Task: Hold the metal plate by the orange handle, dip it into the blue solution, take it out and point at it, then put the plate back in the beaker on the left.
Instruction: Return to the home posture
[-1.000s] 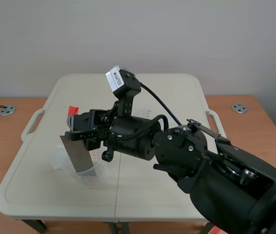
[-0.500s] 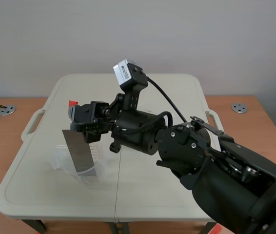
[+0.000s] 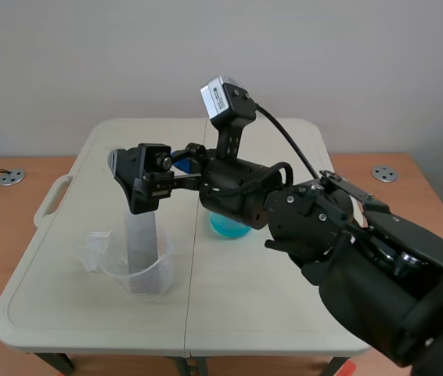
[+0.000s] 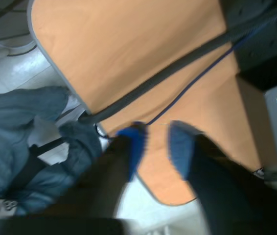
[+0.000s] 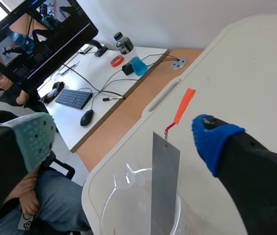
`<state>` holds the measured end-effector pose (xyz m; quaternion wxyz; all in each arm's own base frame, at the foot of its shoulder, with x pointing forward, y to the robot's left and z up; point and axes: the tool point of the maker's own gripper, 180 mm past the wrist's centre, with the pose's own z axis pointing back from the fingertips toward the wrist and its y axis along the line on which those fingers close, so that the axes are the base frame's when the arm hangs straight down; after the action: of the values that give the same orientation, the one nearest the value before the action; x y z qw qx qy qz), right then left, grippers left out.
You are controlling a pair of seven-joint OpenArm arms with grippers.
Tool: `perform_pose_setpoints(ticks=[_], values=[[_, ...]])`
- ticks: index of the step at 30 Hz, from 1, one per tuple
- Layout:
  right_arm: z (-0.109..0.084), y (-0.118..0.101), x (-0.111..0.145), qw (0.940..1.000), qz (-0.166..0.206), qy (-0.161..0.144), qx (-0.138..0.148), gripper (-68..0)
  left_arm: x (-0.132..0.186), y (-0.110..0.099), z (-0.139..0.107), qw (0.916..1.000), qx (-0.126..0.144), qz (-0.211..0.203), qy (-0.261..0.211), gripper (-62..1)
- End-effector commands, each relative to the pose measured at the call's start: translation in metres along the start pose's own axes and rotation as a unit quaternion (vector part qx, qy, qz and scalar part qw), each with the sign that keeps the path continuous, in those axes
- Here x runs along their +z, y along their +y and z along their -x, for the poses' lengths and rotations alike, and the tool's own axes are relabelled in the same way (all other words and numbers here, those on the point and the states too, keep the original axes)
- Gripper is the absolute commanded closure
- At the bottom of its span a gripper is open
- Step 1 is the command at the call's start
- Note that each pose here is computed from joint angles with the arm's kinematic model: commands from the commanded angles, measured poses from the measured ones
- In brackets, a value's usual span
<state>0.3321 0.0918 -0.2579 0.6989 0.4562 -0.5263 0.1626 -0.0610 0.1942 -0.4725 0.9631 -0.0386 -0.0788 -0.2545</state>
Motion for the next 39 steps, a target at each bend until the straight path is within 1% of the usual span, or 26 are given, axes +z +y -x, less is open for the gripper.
perform_pose_setpoints(ticks=[1, 2, 4, 7, 9, 12, 14, 17, 18, 20, 21, 23, 25, 27, 29, 31, 33, 35, 36, 39], values=[[-0.021, 0.002, -0.004, 0.9995, -0.009, -0.022, 0.020, -66.3, 0.001, -0.004, 0.000, 1.0000, 0.000, 0.006, 0.001, -51.7], [-0.021, 0.000, -0.003, 0.9995, -0.007, -0.020, 0.023, -66.4, 0.001, -0.003, 0.000, 1.0000, -0.001, 0.006, 0.000, -62.3], [-0.021, -0.002, -0.002, 0.9994, -0.005, -0.016, 0.030, -66.4, 0.001, -0.003, 0.000, 1.0000, -0.002, 0.005, 0.000, -62.3], [-0.017, -0.007, 0.003, 0.9980, 0.000, -0.001, 0.064, -66.4, 0.001, -0.003, -0.004, 0.9999, -0.002, 0.005, -0.012, -62.3], [-0.016, -0.012, 0.007, 0.9957, 0.005, 0.010, 0.091, -66.3, 0.001, -0.003, -0.004, 0.9999, -0.002, 0.005, -0.012, -62.3], [-0.022, -0.019, 0.018, 0.9909, 0.013, 0.015, 0.133, -66.3, 0.001, -0.003, -0.004, 0.9999, -0.002, 0.005, -0.011, -62.3], [-0.032, -0.026, 0.029, 0.9871, 0.026, 0.009, 0.157, -66.3, 0.001, -0.004, -0.004, 0.9999, -0.001, 0.006, -0.012, -62.3], [-0.046, -0.033, 0.046, 0.9805, 0.042, 0.000, 0.192, -66.3, 0.001, -0.009, -0.008, 0.9995, 0.020, 0.011, -0.021, -62.3], [-0.048, -0.035, 0.052, 0.9781, 0.047, 0.001, 0.203, -66.3, 0.000, -0.010, -0.012, 0.9991, 0.024, 0.012, -0.032, -62.3], [-0.051, -0.038, 0.064, 0.9737, 0.058, 0.003, 0.220, -66.3, 0.002, -0.011, -0.032, 0.9966, 0.025, 0.015, -0.078, -62.3], [-0.052, -0.040, 0.070, 0.9713, 0.066, 0.005, 0.229, -66.3, 0.002, -0.010, -0.039, 0.9954, 0.029, 0.014, -0.090, -62.3], [-0.053, -0.042, 0.082, 0.9669, 0.076, 0.010, 0.243, -66.3, 0.002, 0.000, -0.052, 0.9922, 0.064, 0.004, -0.107, -62.3], [-0.053, -0.042, 0.093, 0.9631, 0.084, 0.013, 0.255, -66.3, 0.003, 0.015, -0.069, 0.9869, 0.097, -0.007, -0.129, -62.3], [-0.052, -0.041, 0.104, 0.9597, 0.093, 0.015, 0.264, -66.3, 0.007, 0.031, -0.087, 0.9811, 0.115, -0.022, -0.154, -62.3], [-0.051, -0.039, 0.114, 0.9566, 0.099, 0.018, 0.273, -66.3, 0.016, 0.052, -0.106, 0.9741, 0.120, -0.047, -0.186, -62.3], [-0.048, -0.035, 0.124, 0.9556, 0.100, 0.019, 0.277, -66.3, 0.030, 0.075, -0.129, 0.9624, 0.124, -0.077, -0.229, -62.3], [-0.045, -0.029, 0.134, 0.9558, 0.099, 0.020, 0.276, -66.3, 0.047, 0.100, -0.150, 0.9480, 0.127, -0.110, -0.270, -62.3], [-0.043, -0.025, 0.144, 0.9546, 0.102, 0.019, 0.279, -66.3, 0.068, 0.124, -0.170, 0.9296, 0.133, -0.141, -0.314, -62.3], [-0.043, -0.023, 0.149, 0.9544, 0.104, 0.016, 0.279, -66.3, 0.079, 0.134, -0.180, 0.9199, 0.131, -0.153, -0.336, -62.3], [-0.043, -0.019, 0.164, 0.9539, 0.112, 0.011, 0.278, -66.3, 0.114, 0.152, -0.209, 0.8882, 0.117, -0.181, -0.406, -62.3]])
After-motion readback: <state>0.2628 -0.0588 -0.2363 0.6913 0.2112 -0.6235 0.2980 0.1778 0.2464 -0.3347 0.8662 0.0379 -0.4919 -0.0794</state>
